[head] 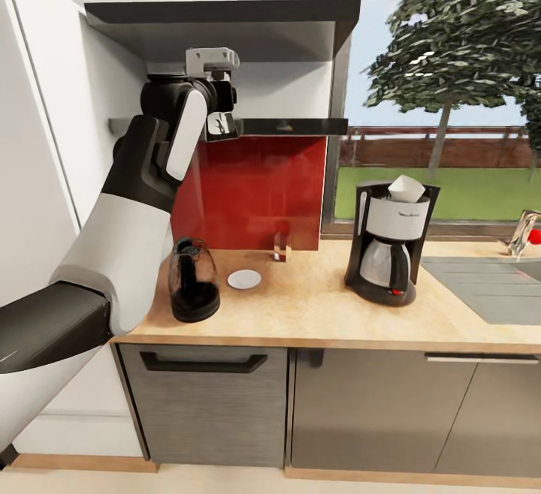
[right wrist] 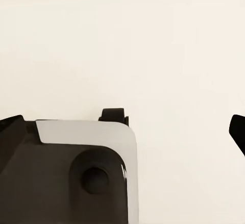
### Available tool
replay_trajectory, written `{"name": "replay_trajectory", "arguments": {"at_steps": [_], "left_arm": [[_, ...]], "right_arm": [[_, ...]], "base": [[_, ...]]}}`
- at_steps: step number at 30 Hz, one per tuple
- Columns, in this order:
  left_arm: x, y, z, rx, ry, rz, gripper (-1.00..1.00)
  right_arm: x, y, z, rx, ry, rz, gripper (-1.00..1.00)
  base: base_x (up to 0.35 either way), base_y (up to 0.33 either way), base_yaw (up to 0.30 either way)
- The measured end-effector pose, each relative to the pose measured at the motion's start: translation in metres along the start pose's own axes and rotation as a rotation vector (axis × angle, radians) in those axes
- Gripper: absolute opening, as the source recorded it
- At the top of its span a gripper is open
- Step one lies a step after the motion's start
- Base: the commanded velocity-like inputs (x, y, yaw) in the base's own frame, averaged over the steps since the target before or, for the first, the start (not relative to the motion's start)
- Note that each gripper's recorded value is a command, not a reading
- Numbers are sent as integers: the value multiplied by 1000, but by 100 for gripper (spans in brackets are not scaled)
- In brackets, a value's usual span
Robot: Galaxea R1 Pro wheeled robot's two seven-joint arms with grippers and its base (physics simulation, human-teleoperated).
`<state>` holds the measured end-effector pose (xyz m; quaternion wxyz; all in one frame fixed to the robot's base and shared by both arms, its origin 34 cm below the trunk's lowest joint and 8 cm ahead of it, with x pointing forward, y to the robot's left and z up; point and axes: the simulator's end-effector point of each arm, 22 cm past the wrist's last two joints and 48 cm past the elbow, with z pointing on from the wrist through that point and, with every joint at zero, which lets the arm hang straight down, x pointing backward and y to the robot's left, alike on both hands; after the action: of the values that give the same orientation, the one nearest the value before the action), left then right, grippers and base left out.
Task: Set up a coffee station on the kitchen countertop: keep the coffee maker on the countertop, move the bottle of coffee from the kitchen shelf to the counter next to the coffee maker, place a paper coffee filter on top of the coffee maker, put the saucer next to the coffee maker with the coffee cup on the saucer, and place the electric kettle next to the coffee maker.
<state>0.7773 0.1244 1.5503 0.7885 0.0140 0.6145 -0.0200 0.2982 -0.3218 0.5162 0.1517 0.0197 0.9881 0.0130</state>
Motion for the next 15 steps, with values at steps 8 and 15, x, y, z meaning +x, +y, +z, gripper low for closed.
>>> {"name": "replay_trajectory", "arguments": {"at_steps": [8,15], "left_arm": [[12,0,-3,0,0,0,-100],[22,0,-5,0,-1,0,-100]], "right_arm": [[3,0,12,0,0,0,100],[6,-1,22,0,0,-1,100]], "base": [[0,0,0],[0,0,0]]}}
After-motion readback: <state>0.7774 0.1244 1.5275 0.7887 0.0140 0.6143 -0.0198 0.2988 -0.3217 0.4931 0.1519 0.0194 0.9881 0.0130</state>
